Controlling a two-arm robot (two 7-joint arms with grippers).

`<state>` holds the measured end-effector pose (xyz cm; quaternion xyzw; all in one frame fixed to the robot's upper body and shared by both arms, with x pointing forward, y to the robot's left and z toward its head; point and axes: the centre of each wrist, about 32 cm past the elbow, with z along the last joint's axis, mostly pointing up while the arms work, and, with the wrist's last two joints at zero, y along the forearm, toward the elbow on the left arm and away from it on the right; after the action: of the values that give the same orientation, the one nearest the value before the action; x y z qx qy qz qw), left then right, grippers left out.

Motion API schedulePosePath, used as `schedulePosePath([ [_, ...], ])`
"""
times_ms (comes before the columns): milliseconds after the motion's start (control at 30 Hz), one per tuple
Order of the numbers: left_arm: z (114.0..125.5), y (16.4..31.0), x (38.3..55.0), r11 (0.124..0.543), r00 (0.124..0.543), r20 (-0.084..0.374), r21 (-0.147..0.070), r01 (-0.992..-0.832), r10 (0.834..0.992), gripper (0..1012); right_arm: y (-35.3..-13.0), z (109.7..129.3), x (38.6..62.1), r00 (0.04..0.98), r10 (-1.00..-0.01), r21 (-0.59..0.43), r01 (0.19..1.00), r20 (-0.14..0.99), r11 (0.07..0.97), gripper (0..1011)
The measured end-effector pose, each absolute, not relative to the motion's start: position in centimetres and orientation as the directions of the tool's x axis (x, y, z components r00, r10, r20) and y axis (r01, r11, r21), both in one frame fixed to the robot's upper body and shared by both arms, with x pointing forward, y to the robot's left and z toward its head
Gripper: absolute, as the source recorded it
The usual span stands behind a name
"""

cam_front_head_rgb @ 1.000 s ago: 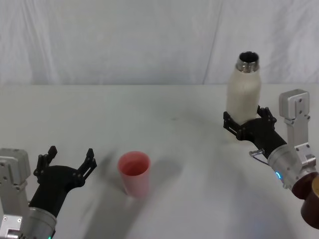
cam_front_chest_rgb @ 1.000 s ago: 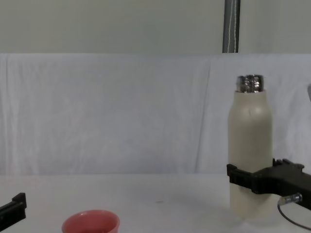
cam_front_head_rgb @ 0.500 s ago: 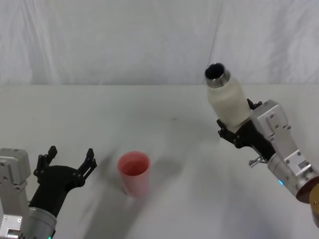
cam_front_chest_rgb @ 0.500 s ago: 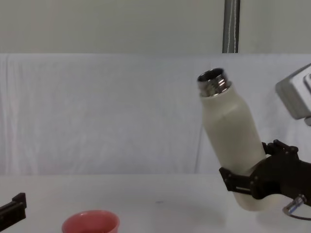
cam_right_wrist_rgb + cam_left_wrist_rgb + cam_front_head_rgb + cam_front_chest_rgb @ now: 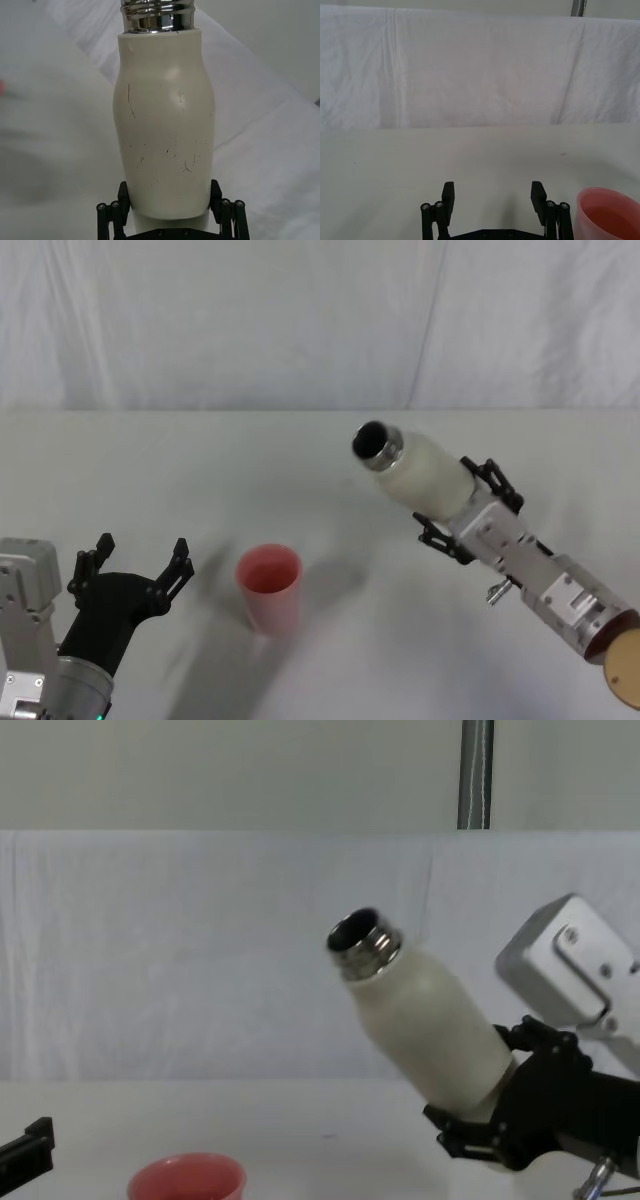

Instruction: Grasp the thermos with one hand and pour water into the cup lid.

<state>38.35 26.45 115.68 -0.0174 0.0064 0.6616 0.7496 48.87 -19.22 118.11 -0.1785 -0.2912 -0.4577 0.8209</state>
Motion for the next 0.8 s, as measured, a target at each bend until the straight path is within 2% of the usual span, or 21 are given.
schedulePosePath([
  [233,115.7,26.5,38.4,0.124,0.125,-0.033,-0.018,-0.992,0.992,1001,-18.7,117.9,48.6,0.404,-0.554,-0.047,0.835,0.728,0.548,961],
  [467,115.7,26.5,38.4,0.124,0.124,-0.033,-0.018,-0.992,0.992,1001,-18.1,117.4,48.7,0.356,-0.447,-0.056,0.829,0.821,0.557,961],
  [800,115.7,26.5,38.4,0.124,0.124,-0.033,-0.018,-0.992,0.992,1001,-17.8,117.1,49.1,0.291,-0.351,-0.052,0.829,0.89,0.557,961],
])
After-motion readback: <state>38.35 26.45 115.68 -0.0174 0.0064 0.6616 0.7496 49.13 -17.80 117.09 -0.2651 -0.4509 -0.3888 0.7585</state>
